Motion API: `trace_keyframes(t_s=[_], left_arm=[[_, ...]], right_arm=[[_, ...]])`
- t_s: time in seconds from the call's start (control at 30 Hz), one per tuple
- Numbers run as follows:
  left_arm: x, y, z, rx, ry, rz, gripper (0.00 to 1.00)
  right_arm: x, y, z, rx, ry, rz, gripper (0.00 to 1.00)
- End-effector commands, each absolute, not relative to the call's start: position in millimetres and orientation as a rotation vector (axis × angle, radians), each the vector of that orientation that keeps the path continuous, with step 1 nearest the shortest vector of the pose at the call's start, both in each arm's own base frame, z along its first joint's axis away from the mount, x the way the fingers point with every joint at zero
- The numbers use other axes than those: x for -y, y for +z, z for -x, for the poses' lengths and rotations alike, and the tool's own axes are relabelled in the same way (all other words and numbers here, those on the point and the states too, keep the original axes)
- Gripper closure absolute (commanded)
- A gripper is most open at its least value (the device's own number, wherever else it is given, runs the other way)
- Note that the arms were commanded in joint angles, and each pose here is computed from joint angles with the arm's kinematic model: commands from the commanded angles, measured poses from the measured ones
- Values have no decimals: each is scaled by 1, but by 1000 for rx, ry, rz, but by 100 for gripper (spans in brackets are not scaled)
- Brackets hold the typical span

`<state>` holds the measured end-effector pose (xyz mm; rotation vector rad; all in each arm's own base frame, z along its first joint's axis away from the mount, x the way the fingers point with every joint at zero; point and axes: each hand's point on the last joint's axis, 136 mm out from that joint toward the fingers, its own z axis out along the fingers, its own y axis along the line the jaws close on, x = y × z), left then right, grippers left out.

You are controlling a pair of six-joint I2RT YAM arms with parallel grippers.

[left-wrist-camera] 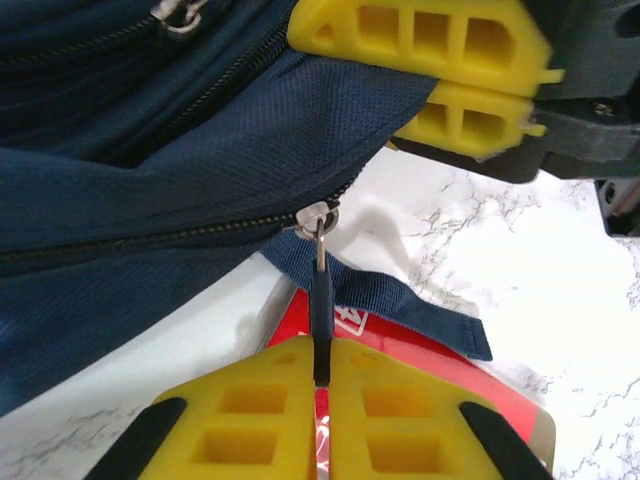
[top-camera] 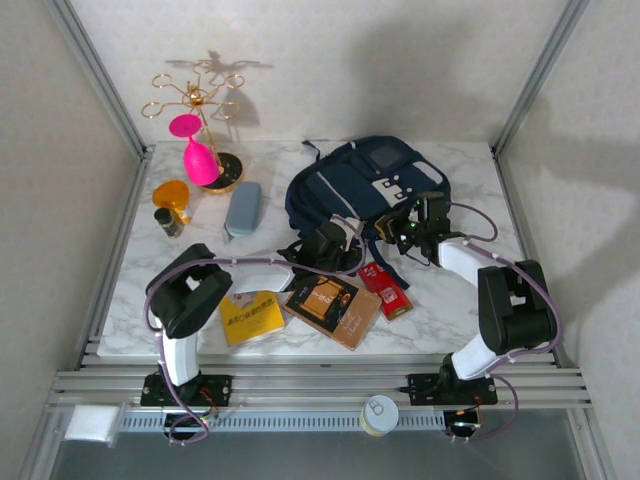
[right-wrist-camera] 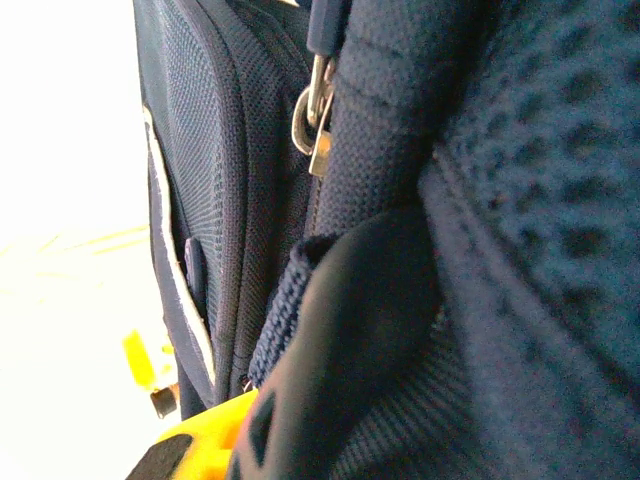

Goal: Pack books, pencil case, and school supplies into a backpack

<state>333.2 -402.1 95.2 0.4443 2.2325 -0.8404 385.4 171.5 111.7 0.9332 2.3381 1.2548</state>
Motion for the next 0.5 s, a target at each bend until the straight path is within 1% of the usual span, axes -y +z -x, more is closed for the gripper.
trace_keyframes(t_s=[0.0, 0.2, 0.47], left_arm=[[415, 93, -335, -2230, -882, -464, 87], [419, 99, -353, -2185, -849, -428, 78], [413, 106, -368, -2149, -781, -384, 77]], right_arm=[[-178, 143, -386, -2258, 1336, -840, 100], [-178, 151, -383, -2241, 1349, -827, 100], [-181, 162, -383, -2230, 1366, -799, 100]])
